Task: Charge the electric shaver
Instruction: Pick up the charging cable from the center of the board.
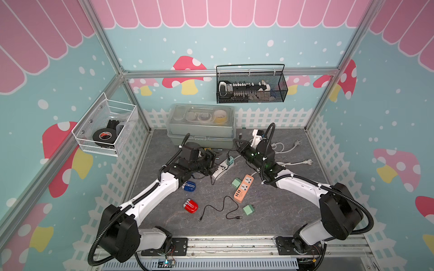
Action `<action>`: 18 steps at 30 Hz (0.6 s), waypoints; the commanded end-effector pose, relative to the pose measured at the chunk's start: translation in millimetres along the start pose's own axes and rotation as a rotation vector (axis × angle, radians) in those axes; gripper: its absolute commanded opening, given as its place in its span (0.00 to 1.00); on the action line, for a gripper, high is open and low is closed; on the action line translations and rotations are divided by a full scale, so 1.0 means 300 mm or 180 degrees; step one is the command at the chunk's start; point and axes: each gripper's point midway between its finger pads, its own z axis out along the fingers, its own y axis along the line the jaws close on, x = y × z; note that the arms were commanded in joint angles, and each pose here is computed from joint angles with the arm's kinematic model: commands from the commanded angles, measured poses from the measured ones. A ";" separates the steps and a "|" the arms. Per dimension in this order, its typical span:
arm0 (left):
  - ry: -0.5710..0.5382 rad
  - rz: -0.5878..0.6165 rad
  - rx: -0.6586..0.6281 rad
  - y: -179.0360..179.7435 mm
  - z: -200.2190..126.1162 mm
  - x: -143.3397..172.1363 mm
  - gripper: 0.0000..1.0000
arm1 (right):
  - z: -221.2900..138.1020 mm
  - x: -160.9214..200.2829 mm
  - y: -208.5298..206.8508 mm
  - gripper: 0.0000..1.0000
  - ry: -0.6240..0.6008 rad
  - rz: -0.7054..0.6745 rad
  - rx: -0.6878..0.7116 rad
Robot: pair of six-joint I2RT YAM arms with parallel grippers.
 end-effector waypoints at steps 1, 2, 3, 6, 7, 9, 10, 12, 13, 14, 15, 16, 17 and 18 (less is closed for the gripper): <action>0.0020 -0.0430 0.0845 -0.194 -0.004 0.012 0.74 | -0.011 -0.095 0.106 0.00 -0.0418 0.0814 -0.0368; 0.0018 -0.0498 0.0903 -0.198 0.002 0.010 0.75 | -0.014 -0.100 0.110 0.00 -0.0432 0.0851 -0.0356; 0.0019 -0.0585 0.0964 -0.202 0.012 0.005 0.76 | -0.021 -0.104 0.111 0.00 -0.0439 0.0873 -0.0320; 0.0072 -0.0669 0.1114 -0.233 0.038 0.016 0.76 | -0.039 -0.100 0.105 0.00 -0.0429 0.0902 -0.0228; 0.0103 -0.0658 0.1127 -0.246 0.047 0.025 0.76 | -0.042 -0.099 0.096 0.00 -0.0431 0.0933 -0.0212; 0.0222 -0.0620 0.1153 -0.272 0.076 0.055 0.76 | -0.046 -0.088 0.090 0.00 -0.0416 0.0987 -0.0209; 0.0280 -0.0616 0.1178 -0.283 0.088 0.070 0.76 | -0.048 -0.086 0.089 0.00 -0.0413 0.0984 -0.0209; 0.0402 -0.0630 0.1166 -0.293 0.120 0.100 0.74 | -0.052 -0.080 0.082 0.00 -0.0406 0.0997 -0.0193; 0.0453 -0.0643 0.1154 -0.294 0.132 0.113 0.73 | -0.054 -0.083 0.082 0.00 -0.0417 0.1004 -0.0202; 0.0504 -0.0658 0.1138 -0.295 0.144 0.127 0.70 | -0.057 -0.082 0.083 0.00 -0.0418 0.1001 -0.0208; 0.0534 -0.0671 0.1163 -0.298 0.151 0.136 0.69 | -0.060 -0.086 0.086 0.00 -0.0428 0.1000 -0.0215; 0.0545 -0.0693 0.1199 -0.304 0.153 0.141 0.68 | -0.062 -0.083 0.084 0.00 -0.0424 0.1000 -0.0212; 0.0539 -0.0724 0.1208 -0.302 0.158 0.142 0.67 | -0.065 -0.083 0.083 0.00 -0.0421 0.1008 -0.0213; 0.0524 -0.0732 0.1227 -0.307 0.161 0.140 0.65 | -0.065 -0.077 0.078 0.00 -0.0399 0.1008 -0.0209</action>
